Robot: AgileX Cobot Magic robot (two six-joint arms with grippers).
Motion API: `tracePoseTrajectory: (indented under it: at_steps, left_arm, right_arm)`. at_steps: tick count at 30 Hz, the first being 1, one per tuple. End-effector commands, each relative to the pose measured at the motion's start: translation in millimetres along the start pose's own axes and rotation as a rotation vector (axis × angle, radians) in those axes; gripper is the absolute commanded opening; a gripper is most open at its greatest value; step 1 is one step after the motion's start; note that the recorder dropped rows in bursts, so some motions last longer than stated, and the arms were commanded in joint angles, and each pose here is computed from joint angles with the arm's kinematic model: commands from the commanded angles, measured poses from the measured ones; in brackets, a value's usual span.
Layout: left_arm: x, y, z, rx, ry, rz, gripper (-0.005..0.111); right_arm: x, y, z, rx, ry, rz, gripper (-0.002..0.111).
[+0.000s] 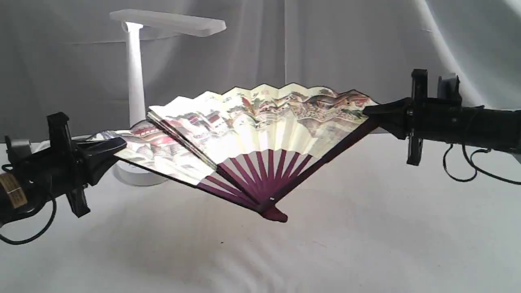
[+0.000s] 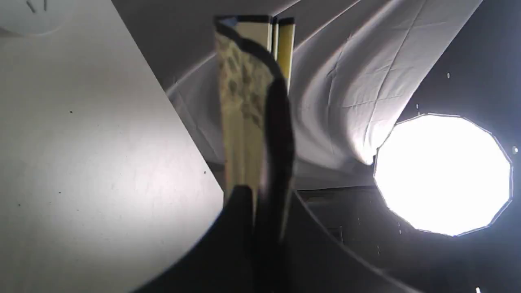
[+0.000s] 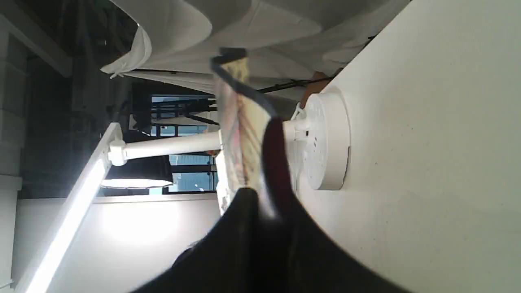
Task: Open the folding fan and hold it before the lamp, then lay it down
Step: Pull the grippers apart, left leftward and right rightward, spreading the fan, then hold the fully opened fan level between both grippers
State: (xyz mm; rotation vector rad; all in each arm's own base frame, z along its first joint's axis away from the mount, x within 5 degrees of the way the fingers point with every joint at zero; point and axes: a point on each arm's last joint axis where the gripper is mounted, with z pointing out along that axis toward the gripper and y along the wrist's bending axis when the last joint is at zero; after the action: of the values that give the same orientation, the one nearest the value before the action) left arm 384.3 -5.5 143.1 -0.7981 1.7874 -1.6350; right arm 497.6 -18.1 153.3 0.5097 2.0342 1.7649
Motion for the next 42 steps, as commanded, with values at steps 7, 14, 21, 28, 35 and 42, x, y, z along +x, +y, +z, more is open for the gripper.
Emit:
tracePoseTrajectory:
  at_steps: [7,14,21,28,35,42]
  left_arm:
    - [-3,-7.9,-2,0.045,-0.005,-0.017,0.0]
    - [2,-7.8,-2,0.044,0.041,0.0,0.0]
    - [-8,-5.0,-14,0.029,0.035,0.021,0.0]
    - [-22,1.4,-35,0.007,-0.005,0.015,0.0]
    - [-17,9.3,-41,-0.011,-0.019,0.01,0.0]
    - [-20,7.8,-41,0.006,-0.051,-0.069,0.0]
  right_arm:
    - [-18,-3,-36,0.001,-0.077,-0.061,0.0]
    - [-25,-7,-51,0.002,-0.114,-0.053,0.0]
    - [-18,-33,-70,-0.017,-0.191,-0.012,0.0]
    - [-13,-49,-86,0.009,-0.219,-0.018,0.0]
    - [-13,-52,-90,0.015,-0.227,-0.029,0.0]
    - [-13,-52,-90,0.006,-0.228,0.049,0.0]
